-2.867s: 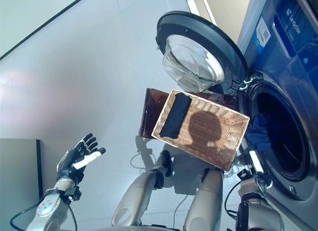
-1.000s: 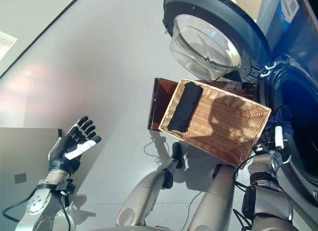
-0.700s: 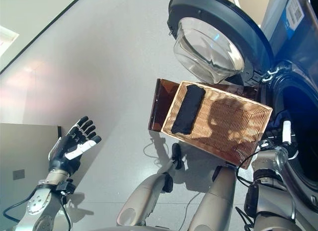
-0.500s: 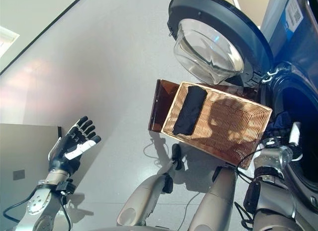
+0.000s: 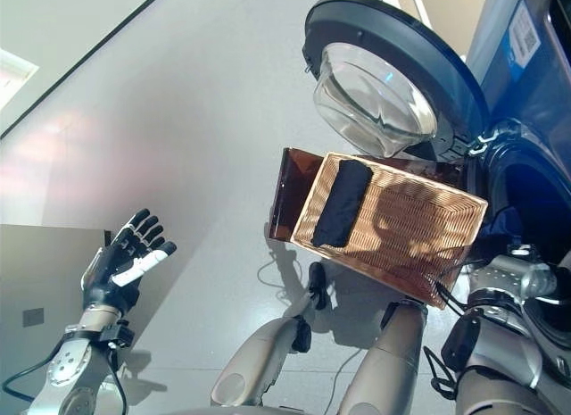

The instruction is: Pick up the clothes and place them into the washing machine

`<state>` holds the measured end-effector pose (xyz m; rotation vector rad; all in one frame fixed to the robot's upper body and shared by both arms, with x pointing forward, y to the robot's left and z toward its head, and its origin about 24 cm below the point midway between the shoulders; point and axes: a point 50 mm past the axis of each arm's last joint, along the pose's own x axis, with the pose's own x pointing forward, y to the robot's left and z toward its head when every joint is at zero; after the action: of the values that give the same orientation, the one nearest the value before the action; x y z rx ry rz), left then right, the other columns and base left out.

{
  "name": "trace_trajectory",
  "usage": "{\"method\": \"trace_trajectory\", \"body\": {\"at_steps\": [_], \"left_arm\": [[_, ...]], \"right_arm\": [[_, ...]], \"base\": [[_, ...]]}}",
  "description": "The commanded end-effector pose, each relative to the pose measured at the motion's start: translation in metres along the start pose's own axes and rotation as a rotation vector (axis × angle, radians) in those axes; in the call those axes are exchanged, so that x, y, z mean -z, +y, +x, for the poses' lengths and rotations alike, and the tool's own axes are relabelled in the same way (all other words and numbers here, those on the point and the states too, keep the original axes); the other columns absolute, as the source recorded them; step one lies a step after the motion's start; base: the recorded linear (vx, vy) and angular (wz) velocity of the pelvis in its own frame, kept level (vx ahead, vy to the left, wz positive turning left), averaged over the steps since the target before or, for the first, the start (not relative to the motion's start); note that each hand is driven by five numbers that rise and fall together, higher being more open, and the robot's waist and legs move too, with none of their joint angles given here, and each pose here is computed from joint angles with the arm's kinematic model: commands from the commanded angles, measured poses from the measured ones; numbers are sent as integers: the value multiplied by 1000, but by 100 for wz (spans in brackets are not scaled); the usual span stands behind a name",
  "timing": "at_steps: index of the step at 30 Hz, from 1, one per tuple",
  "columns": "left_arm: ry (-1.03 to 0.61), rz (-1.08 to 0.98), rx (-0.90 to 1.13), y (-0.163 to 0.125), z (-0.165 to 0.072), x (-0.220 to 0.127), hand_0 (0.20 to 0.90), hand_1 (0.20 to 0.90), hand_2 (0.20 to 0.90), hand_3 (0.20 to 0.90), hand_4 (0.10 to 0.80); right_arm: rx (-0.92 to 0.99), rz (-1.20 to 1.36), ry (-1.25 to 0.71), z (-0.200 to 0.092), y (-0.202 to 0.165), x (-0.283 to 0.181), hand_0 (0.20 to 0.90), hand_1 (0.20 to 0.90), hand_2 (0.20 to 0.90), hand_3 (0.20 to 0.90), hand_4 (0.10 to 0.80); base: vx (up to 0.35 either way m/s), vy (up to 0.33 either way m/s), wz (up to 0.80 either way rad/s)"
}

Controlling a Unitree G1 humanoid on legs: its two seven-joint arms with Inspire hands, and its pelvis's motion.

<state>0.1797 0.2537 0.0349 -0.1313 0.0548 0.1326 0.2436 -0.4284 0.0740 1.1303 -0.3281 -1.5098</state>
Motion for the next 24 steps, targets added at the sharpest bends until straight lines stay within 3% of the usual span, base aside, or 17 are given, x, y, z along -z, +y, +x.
{"method": "trace_trajectory", "body": {"at_steps": [1,7,16,17,18,24], "left_arm": [[-151,28,-69,14,1,-24,900,900,900,900,800],[-162,28,-62,14,-2,-27,900,900,900,900,800],[-157,16,-48,12,1,-24,900,900,900,900,800],[-157,20,-51,13,0,-24,900,900,900,900,800],[-156,24,-53,14,0,-24,900,900,900,900,800],[-152,24,-51,14,1,-24,900,900,900,900,800]], "right_arm": [[-108,81,-231,0,44,-64,200,200,200,200,300],[-145,59,-301,-2,54,-82,200,200,200,200,300],[-179,-36,-234,-2,44,-54,200,200,200,200,300],[-176,-48,-221,-2,41,-50,516,516,516,516,525],[-175,-57,-213,-1,39,-47,900,900,900,900,800],[-220,-108,-141,-4,25,-23,900,900,900,900,800]], "base": [[-35,20,-1],[-4,3,-2],[-13,1,0],[-31,-8,1],[0,0,0],[-34,-6,7]]}}
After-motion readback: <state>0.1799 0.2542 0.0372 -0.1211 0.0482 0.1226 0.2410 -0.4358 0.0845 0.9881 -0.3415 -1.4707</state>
